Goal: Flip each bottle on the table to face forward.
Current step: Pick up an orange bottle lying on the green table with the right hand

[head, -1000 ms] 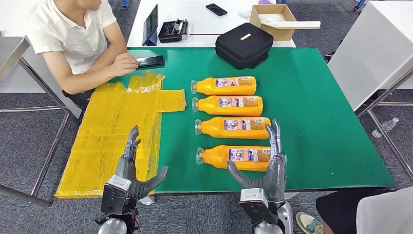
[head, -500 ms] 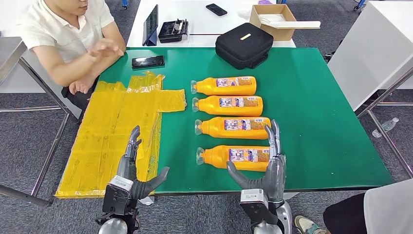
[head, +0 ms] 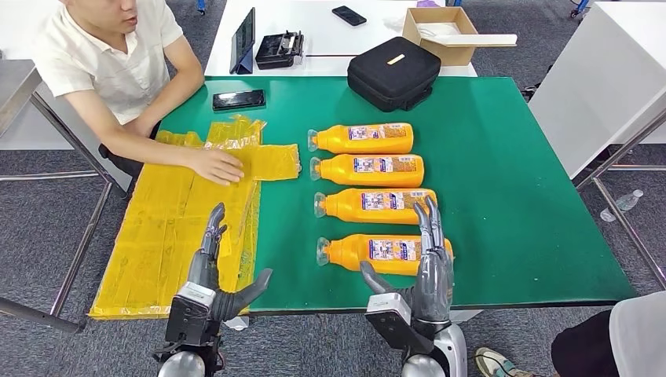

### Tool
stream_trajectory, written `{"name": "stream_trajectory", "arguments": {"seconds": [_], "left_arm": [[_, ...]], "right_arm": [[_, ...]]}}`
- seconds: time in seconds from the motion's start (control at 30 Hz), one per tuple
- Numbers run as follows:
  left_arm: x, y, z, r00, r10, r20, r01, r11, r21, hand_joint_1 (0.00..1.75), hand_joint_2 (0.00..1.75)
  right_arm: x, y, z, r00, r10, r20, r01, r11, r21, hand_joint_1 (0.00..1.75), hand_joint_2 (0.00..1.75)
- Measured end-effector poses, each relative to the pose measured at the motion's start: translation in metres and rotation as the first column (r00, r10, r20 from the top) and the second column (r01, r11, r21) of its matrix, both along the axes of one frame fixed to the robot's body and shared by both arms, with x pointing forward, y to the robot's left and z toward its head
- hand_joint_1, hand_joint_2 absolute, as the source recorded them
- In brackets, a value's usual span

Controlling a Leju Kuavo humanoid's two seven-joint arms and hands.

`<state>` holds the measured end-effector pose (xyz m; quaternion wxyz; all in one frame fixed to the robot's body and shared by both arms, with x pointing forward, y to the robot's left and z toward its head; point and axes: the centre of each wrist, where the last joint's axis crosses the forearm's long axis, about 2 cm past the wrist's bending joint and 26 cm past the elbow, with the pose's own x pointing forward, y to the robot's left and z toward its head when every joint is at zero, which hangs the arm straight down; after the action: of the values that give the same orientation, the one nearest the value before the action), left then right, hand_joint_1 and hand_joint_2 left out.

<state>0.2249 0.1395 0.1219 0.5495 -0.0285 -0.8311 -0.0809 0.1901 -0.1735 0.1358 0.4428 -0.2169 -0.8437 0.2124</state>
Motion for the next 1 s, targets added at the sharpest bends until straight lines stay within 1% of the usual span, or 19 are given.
{"name": "stream_trajectory", "arguments": {"seconds": [0.13, 0.5, 0.6, 0.8, 1.0], "left_arm": [[0.0, 0.0, 0.0, 1.0, -0.003, -0.012, 0.003, 1.0, 0.015, 0.0, 1.75], [-0.001, 0.0, -0.001, 0.998, 0.017, -0.06, -0.014, 0.998, 0.057, 0.0, 1.75], [-0.002, 0.0, -0.002, 0.998, 0.018, -0.064, -0.015, 0.998, 0.058, 0.0, 1.75], [-0.002, 0.0, -0.003, 0.998, 0.015, -0.068, -0.011, 0.998, 0.06, 0.0, 1.75], [-0.002, 0.0, -0.003, 0.997, 0.013, -0.072, -0.008, 0.998, 0.062, 0.0, 1.75]], "right_arm": [[0.001, 0.001, -0.006, 0.998, -0.021, -0.064, 0.018, 0.999, -0.05, 0.0, 1.75], [0.0, -0.001, -0.015, 0.98, -0.105, -0.17, 0.067, 0.974, -0.215, 0.0, 1.75], [0.0, -0.002, -0.018, 0.972, -0.139, -0.191, 0.082, 0.957, -0.279, 0.0, 1.75], [-0.002, -0.009, -0.026, 0.948, -0.224, -0.224, 0.115, 0.902, -0.415, 0.0, 1.75], [-0.002, -0.015, -0.028, 0.942, -0.248, -0.227, 0.123, 0.883, -0.454, 0.0, 1.75]]}}
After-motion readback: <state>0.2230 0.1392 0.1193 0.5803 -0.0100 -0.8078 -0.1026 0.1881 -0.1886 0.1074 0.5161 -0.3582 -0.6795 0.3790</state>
